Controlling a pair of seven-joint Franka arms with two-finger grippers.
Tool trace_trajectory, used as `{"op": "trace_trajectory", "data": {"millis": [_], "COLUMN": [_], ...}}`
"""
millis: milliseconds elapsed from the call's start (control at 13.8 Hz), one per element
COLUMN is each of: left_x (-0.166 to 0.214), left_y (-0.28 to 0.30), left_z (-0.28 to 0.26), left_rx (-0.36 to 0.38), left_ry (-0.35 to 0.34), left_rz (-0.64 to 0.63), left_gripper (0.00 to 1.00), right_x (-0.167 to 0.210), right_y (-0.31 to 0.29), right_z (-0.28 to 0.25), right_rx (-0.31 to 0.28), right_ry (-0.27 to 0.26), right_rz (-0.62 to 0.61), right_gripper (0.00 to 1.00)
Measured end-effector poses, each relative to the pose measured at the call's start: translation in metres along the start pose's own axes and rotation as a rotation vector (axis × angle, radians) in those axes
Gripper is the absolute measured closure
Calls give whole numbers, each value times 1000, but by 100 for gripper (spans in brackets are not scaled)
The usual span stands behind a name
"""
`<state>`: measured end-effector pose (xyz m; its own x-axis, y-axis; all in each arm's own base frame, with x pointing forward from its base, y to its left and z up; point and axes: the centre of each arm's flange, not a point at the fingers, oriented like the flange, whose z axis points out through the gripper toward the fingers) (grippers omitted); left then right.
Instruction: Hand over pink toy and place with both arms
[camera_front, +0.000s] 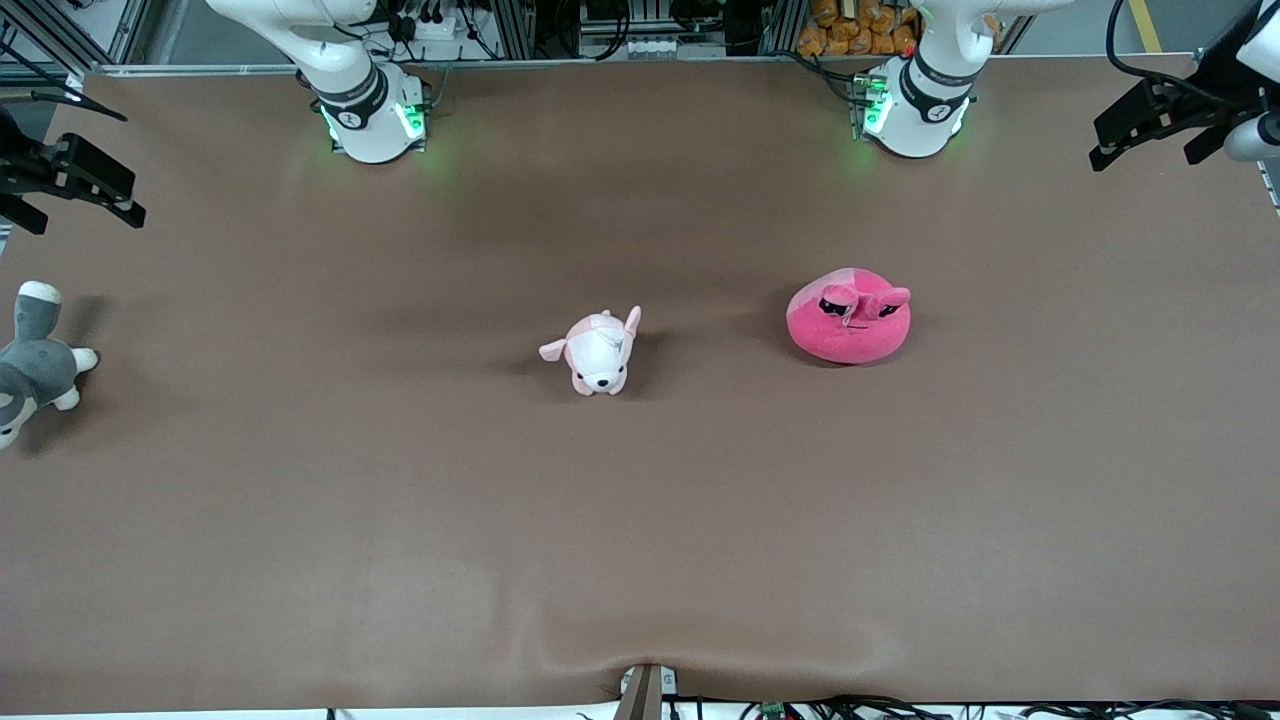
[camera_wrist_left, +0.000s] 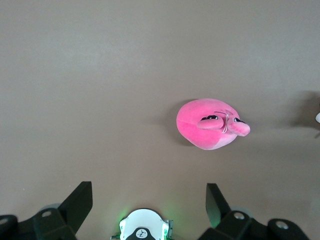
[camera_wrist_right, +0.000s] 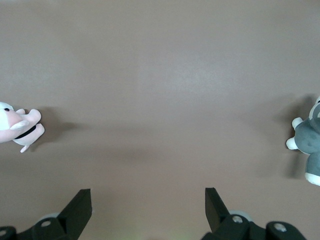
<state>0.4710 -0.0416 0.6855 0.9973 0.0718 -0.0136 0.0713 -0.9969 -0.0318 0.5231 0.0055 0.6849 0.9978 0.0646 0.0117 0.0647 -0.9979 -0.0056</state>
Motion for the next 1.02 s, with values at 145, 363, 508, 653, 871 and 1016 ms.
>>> {"op": "trace_trajectory", "data": {"millis": [145,363,508,653,871,1016], "left_x": [0,0,0,0,1,2], "left_y": [-1,-2,-3,-3,-3,-3], "left_z": [-1,-4,-5,-5,-3,-1], "left_rx": [0,-2,-2,-2,-2,-1], "left_ry": [2,7,9,9,3,-1], "left_rz": [-3,-16,-18,-20,-21,-21], "left_gripper": [0,0,0,0,0,0], "right_x": [0,0,0,0,0,0], "right_y": [0,0,0,0,0,0], "right_z": [0,0,0,0,0,0], "right_rx": [0,0,0,0,0,0], "right_ry": [0,-1,-1,-1,-2,-2], "right_rz": [0,0,0,0,0,0], "right_gripper": [0,0,0,0,0,0]}}
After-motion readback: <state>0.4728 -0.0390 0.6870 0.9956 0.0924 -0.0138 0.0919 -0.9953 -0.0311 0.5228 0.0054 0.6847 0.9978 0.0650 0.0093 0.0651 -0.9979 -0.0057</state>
